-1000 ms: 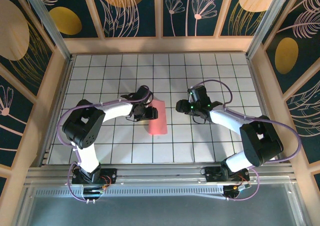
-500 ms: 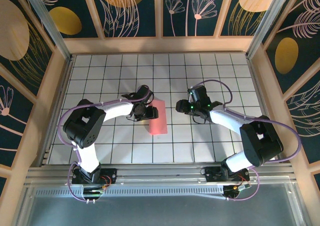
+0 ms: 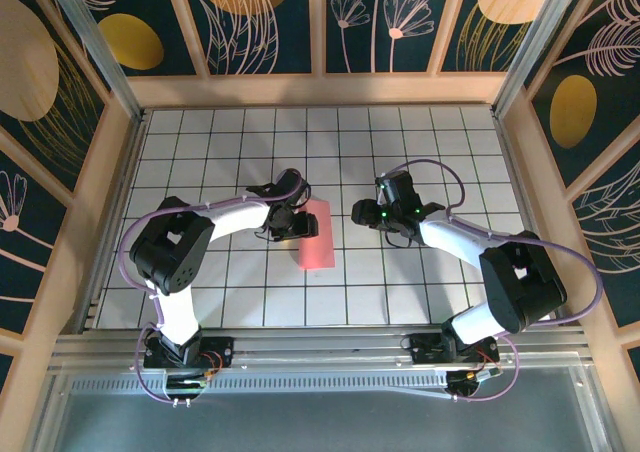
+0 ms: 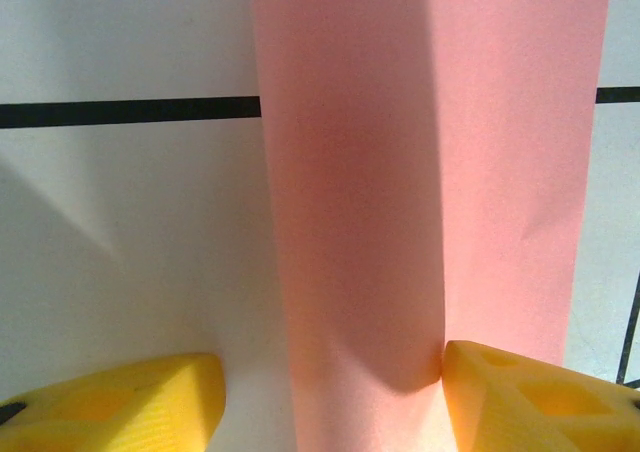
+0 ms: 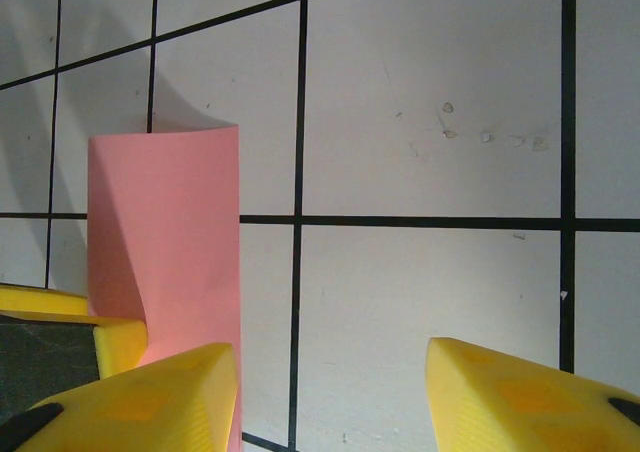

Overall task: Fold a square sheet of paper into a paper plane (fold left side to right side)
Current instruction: First fold in half a square sheet of paper at the center of the table.

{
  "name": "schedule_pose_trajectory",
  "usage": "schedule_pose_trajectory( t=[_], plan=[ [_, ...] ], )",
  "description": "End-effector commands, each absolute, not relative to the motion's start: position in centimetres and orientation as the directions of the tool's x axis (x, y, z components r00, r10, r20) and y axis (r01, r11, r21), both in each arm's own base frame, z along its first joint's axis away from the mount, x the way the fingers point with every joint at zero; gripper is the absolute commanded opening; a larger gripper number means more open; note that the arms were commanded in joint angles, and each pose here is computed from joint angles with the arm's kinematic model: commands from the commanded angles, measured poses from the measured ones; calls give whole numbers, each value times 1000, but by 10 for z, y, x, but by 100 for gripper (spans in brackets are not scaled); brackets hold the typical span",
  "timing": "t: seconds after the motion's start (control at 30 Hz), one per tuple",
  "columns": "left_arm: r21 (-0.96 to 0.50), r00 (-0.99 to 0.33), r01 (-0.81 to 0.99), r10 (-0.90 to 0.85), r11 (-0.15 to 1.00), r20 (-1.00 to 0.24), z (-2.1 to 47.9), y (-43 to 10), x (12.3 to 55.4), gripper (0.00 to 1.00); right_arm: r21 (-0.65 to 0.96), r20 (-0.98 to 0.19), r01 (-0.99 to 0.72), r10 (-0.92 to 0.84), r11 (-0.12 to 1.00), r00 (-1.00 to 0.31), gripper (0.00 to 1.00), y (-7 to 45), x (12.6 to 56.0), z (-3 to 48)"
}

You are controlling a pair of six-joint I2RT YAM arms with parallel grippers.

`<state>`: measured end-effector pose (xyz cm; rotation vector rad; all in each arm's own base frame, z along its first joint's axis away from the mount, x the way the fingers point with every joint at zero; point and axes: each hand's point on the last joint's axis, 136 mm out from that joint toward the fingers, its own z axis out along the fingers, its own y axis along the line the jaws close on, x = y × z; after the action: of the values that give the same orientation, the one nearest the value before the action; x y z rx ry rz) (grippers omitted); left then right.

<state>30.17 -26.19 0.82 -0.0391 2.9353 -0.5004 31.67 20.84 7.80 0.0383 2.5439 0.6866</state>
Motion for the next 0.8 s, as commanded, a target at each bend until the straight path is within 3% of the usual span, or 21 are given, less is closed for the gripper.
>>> schedule_pose_trajectory(
  t=[0.0,0.77],
  plan=[
    [-316,-998,33,15,948,-59,-60,-272,276,63,474,-460,-108,141,874,-877,53,207,315,72],
    [-306,-998,37,22,951,-53,-62,-271,275,64,480,-453,-110,139,870,-880,53,209,314,70]
  ],
)
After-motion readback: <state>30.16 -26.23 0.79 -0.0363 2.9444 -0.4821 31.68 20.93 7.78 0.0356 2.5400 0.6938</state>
